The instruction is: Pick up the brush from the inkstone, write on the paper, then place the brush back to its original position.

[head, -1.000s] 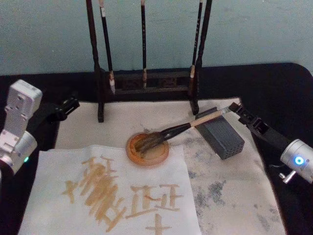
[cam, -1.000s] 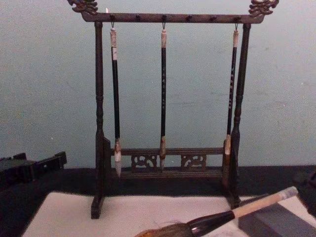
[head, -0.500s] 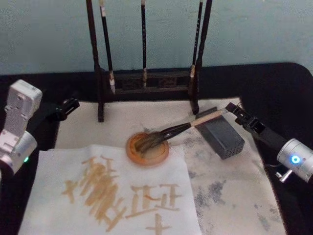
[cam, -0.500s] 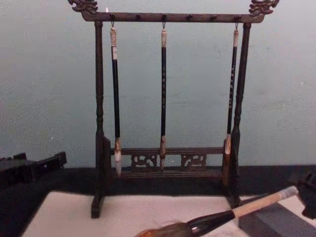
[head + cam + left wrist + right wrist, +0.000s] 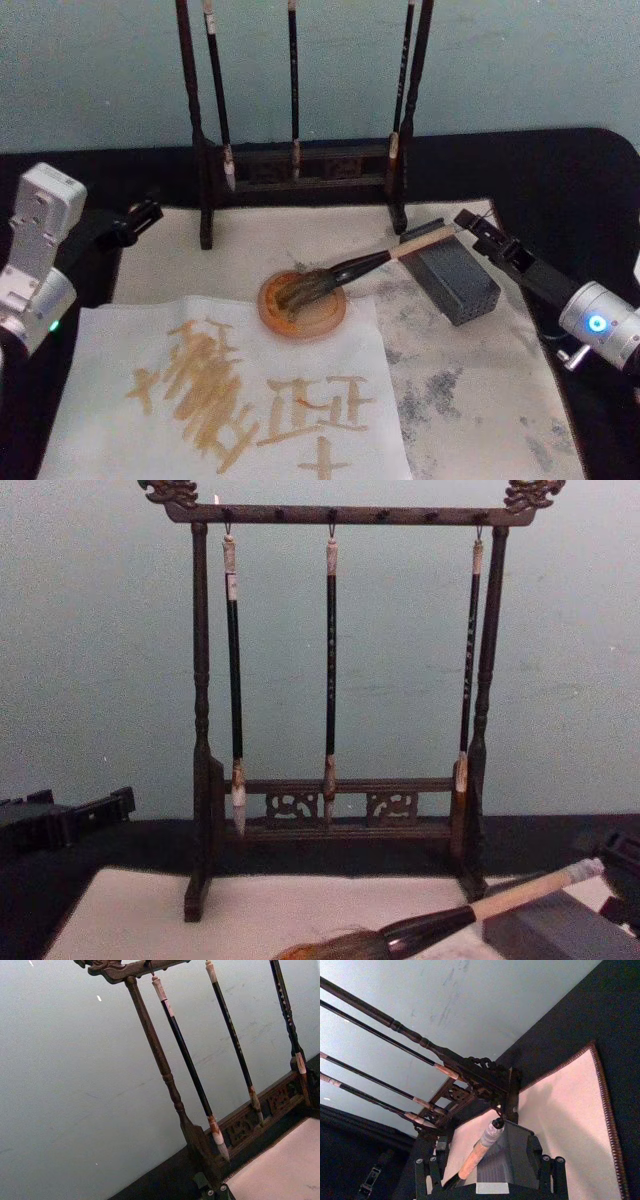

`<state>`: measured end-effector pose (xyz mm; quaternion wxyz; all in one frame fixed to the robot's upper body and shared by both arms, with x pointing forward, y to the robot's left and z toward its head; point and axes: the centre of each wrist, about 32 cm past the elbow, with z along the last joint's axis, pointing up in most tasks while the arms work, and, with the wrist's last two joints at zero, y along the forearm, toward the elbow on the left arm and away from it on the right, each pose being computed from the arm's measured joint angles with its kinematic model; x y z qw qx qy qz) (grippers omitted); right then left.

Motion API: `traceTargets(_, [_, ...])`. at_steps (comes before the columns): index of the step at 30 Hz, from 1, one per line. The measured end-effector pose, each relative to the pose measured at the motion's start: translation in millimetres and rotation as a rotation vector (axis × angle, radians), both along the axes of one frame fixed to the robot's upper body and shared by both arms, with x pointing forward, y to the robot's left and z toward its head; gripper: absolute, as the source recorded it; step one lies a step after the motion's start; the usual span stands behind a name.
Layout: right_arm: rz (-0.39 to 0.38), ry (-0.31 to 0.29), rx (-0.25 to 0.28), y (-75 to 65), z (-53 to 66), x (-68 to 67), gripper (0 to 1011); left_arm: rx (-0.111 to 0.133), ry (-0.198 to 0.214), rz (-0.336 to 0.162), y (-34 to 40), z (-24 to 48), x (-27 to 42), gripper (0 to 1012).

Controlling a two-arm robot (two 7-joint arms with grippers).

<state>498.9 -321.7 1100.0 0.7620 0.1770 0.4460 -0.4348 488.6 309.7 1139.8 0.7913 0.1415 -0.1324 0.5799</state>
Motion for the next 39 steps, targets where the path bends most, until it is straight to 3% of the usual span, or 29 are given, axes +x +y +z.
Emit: traceTargets(39, [0.019,0.003,0.085,1.7,-9.6,10.0,1003,0.0,0.0,0.0,0.0,0.0,0.0,1002])
